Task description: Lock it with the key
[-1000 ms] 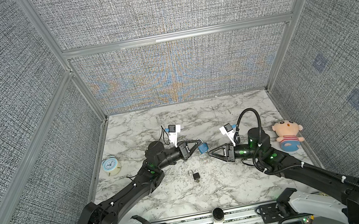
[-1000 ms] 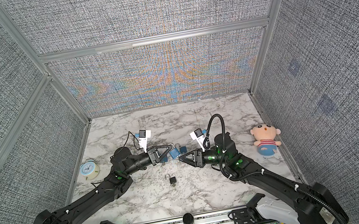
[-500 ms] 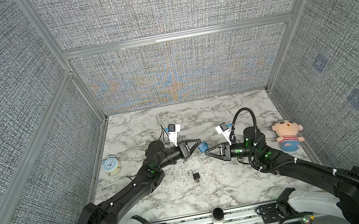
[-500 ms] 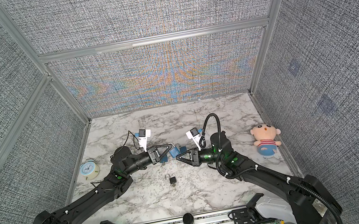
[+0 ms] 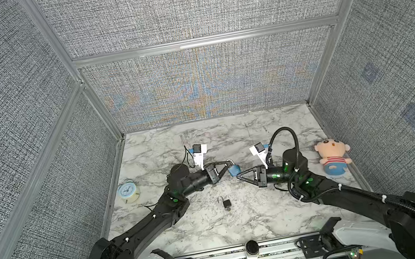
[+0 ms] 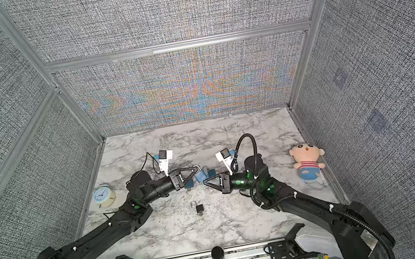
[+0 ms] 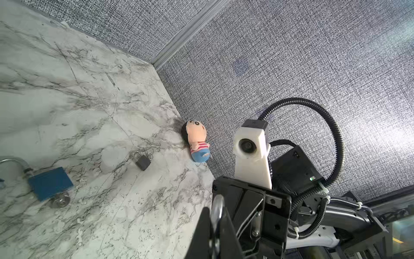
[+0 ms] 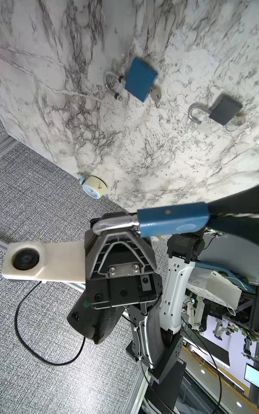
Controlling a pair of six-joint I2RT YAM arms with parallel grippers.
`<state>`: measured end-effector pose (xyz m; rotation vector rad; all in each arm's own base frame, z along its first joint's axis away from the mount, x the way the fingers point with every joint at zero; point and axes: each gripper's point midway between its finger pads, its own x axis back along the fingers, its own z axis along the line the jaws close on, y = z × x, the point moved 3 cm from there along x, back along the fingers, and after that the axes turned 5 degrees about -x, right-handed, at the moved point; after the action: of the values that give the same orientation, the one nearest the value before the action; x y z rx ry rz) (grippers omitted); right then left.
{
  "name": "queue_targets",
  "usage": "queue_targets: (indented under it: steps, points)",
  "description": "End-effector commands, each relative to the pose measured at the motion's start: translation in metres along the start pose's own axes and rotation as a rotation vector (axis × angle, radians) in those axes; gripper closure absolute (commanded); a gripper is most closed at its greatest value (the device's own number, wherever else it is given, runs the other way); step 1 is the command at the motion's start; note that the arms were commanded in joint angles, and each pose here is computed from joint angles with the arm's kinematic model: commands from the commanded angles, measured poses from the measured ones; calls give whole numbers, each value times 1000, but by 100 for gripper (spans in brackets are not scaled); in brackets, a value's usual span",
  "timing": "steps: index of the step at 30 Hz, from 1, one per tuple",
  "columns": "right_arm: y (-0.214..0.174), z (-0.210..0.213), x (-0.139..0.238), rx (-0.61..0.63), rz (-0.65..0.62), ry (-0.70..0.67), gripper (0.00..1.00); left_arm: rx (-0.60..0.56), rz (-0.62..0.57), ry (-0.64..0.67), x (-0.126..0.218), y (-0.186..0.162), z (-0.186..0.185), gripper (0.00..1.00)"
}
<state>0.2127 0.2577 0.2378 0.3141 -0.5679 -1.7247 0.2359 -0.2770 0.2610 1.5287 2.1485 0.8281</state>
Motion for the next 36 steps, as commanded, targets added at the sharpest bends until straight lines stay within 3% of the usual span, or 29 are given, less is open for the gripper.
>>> queue_targets:
  steps: [1, 27, 36]
  points:
    - [-3, 3, 2, -24, 2, 22, 100, -62, -123, -9, 5, 22, -8, 100]
    - [-13, 2, 17, -21, -12, -22, 100, -118, -135, 7, 6, 35, -15, 100]
    - [10, -2, 51, 63, -84, -273, 100, -91, 35, 113, -12, 8, 17, 100]
